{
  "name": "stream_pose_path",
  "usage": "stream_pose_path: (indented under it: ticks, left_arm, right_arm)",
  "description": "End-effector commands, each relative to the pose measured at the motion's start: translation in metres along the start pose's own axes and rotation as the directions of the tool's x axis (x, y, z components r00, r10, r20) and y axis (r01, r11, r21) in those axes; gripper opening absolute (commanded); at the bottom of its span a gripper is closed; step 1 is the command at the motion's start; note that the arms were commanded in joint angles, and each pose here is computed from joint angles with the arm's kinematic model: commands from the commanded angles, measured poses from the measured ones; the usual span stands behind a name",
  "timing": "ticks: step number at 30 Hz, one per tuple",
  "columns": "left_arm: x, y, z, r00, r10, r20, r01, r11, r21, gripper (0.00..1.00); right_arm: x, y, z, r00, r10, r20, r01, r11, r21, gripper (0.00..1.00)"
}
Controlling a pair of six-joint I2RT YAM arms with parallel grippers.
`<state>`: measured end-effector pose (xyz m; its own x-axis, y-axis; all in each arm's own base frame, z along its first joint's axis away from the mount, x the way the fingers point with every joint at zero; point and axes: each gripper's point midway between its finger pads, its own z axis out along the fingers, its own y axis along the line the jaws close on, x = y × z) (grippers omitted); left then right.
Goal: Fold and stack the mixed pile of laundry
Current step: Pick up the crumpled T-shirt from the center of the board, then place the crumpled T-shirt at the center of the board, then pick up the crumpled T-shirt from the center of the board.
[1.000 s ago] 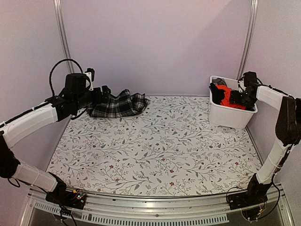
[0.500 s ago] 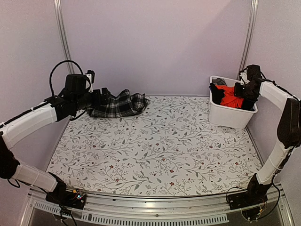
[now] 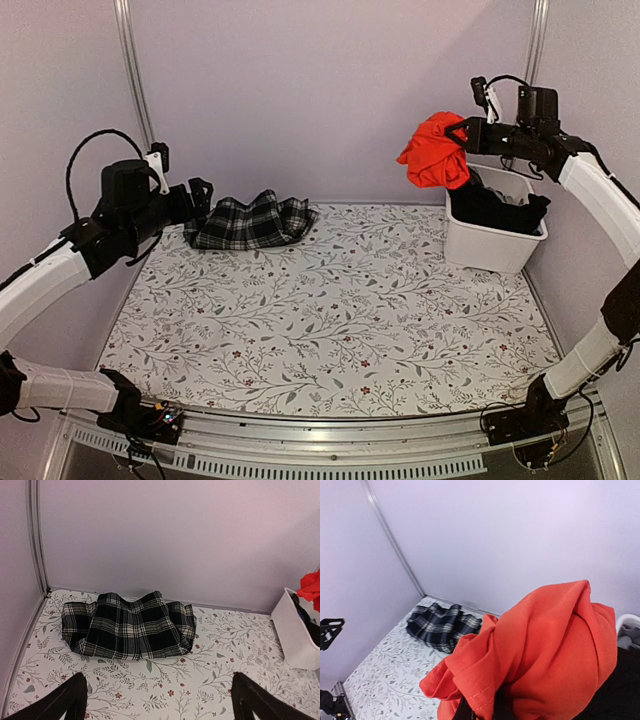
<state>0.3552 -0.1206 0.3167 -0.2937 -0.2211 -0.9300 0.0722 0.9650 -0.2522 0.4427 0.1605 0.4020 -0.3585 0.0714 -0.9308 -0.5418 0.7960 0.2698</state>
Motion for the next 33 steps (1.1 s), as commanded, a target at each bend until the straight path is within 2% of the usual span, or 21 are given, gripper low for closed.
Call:
stream_pose_path:
  ticks: [1, 5, 6, 7, 8, 9, 11, 12, 16, 21, 25, 33]
  left_arm:
    - [-0.006, -0.004, 0.006, 1.000, -0.021, 0.010, 0.021, 1.000, 0.011, 1.00]
    - [-0.007, -0.012, 0.013, 1.000, -0.002, -0.030, 0.003, 1.000, 0.028, 1.00]
    - [-0.007, -0.016, 0.013, 0.999, 0.004, -0.037, -0.002, 0.999, 0.047, 1.00]
    - [-0.006, -0.020, 0.013, 0.999, 0.008, -0.042, -0.005, 0.997, 0.071, 1.00]
    - [-0.003, -0.022, 0.013, 0.999, 0.010, -0.050, -0.006, 0.996, 0.086, 1.00]
    - [0.000, -0.024, 0.012, 0.998, 0.008, -0.060, -0.002, 0.995, 0.099, 1.00]
    - [0.009, -0.027, 0.012, 0.996, 0.010, -0.085, 0.001, 0.992, 0.127, 1.00]
    - [0.018, -0.029, 0.012, 0.994, 0.015, -0.107, 0.001, 0.989, 0.147, 1.00]
    - [0.061, -0.045, 0.013, 0.975, 0.067, -0.211, -0.008, 0.964, 0.266, 1.00]
    - [0.132, -0.063, 0.008, 0.919, 0.145, -0.367, -0.002, 0.932, 0.363, 1.00]
    - [0.186, -0.062, 0.000, 0.862, 0.171, -0.477, 0.007, 0.937, 0.348, 0.98]
    - [0.264, -0.059, -0.032, 0.750, 0.193, -0.632, 0.014, 0.952, 0.306, 0.84]
  right_arm:
    - [-0.030, 0.117, -0.020, 0.994, -0.068, 0.083, 0.093, 0.934, -0.346, 0.00]
    - [-0.006, 0.181, -0.023, 0.994, -0.105, 0.036, 0.107, 0.826, -0.553, 0.00]
    - [0.002, 0.188, -0.023, 0.993, -0.115, 0.019, 0.104, 0.800, -0.591, 0.05]
    - [0.021, 0.187, -0.017, 0.993, -0.112, -0.027, 0.072, 0.789, -0.610, 0.15]
    - [0.038, 0.177, -0.008, 0.992, -0.102, -0.073, 0.041, 0.815, -0.577, 0.36]
    - [0.055, 0.157, 0.005, 0.988, -0.091, -0.124, 0.020, 0.875, -0.484, 0.54]
    - [0.096, 0.115, 0.023, 0.974, -0.066, -0.217, -0.002, 0.953, -0.302, 0.73]
    - [0.114, 0.102, 0.026, 0.966, -0.051, -0.254, -0.017, 0.966, -0.257, 0.76]
    - [0.170, 0.097, 0.017, 0.944, 0.003, -0.331, -0.093, 0.962, -0.258, 0.77]
    - [0.233, 0.115, 0.007, 0.905, 0.060, -0.422, -0.211, 0.923, -0.322, 0.72]
    - [0.270, 0.146, 0.004, 0.873, 0.042, -0.486, -0.250, 0.894, -0.371, 0.71]
    - [0.327, 0.188, 0.033, 0.789, -0.042, -0.613, -0.257, 0.884, -0.391, 0.68]
